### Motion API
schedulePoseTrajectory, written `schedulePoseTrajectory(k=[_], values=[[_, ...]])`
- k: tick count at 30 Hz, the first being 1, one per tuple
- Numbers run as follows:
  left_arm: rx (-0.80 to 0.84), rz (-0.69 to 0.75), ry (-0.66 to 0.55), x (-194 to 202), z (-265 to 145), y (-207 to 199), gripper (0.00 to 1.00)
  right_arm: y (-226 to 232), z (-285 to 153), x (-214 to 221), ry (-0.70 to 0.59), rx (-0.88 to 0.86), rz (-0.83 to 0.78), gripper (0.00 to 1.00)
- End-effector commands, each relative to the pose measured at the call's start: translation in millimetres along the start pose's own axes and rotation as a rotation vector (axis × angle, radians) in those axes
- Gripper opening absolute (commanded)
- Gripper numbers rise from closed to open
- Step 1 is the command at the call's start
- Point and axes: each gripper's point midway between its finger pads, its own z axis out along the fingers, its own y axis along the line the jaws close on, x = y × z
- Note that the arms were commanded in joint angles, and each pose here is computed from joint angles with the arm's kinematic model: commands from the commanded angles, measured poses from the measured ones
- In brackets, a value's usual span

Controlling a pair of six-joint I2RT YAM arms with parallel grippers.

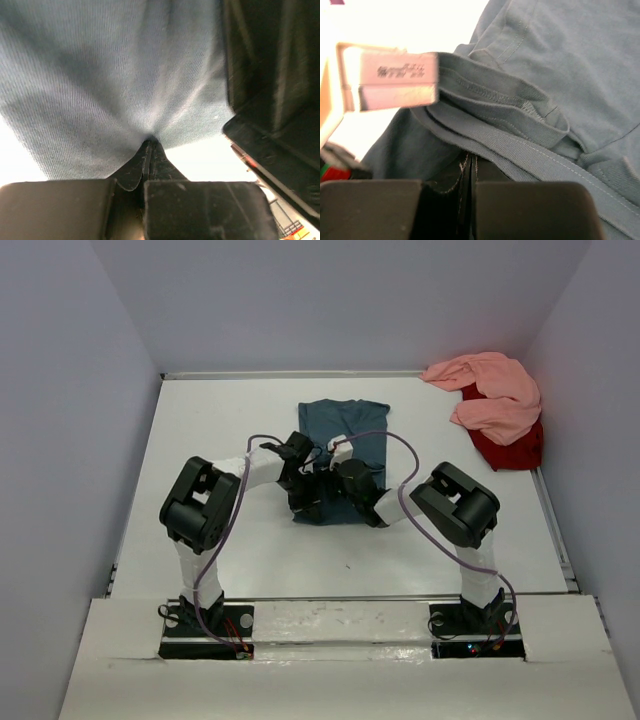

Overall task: Fold and stack the t-shirts
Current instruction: Grab one side of the 2/3 rectangular tshirt with both arms

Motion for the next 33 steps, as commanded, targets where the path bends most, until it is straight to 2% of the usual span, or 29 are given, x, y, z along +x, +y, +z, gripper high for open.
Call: schedulePoseTrajectory(k=[1,7,16,21,24,27,28,30,31,32,33], values=[[-0.079,-0.019,0.037,19.8,-3.1,22.4,0.00,-7.7,10.2,-27.3,-0.064,0.065,-0.010,0.00],[-0.081,-0.020,0.039,19.9,-0.9,23.6,0.00,-11.4,17.9,-45.7,-0.073,0.092,-0.022,0.00],[-0.077,-0.024,0.034,20.8,-2.2,22.7,0.00,-13.8,32.1,-51.8,0.009,0.119,-0.038,0.00],[-0.072,-0.026,0.016,18.2,-8.9,18.2,0.00,-29.1,27.1,-105.9,-0.095,0.188,-0.073,0.00],[-0.055,-0.012,-0.016,8.5,-19.3,6.9,0.00,-43.1,11.2,-164.9,-0.176,0.236,-0.098,0.00],[-0.047,0.032,-0.081,-11.4,-39.4,-11.9,0.00,-58.8,-8.2,-209.3,-0.184,0.284,-0.093,0.00],[-0.035,0.054,-0.135,-27.0,-52.6,-25.5,0.00,-64.4,-23.1,-229.6,-0.205,0.329,-0.078,0.06],[-0.020,0.077,-0.172,-36.5,-68.0,-38.4,0.00,-83.9,-41.9,-240.4,-0.146,0.380,-0.064,0.34],[-0.011,0.092,-0.193,-41.7,-75.2,-45.6,0.00,-84.2,-59.7,-257.4,-0.165,0.362,0.000,0.46],[0.025,0.115,-0.239,-52.6,-91.7,-62.5,0.00,-89.3,-70.4,-244.0,-0.082,0.348,0.024,0.63],[0.041,0.130,-0.257,-56.2,-100.5,-70.5,0.00,-104.1,-81.0,-246.0,-0.061,0.338,0.077,0.68]])
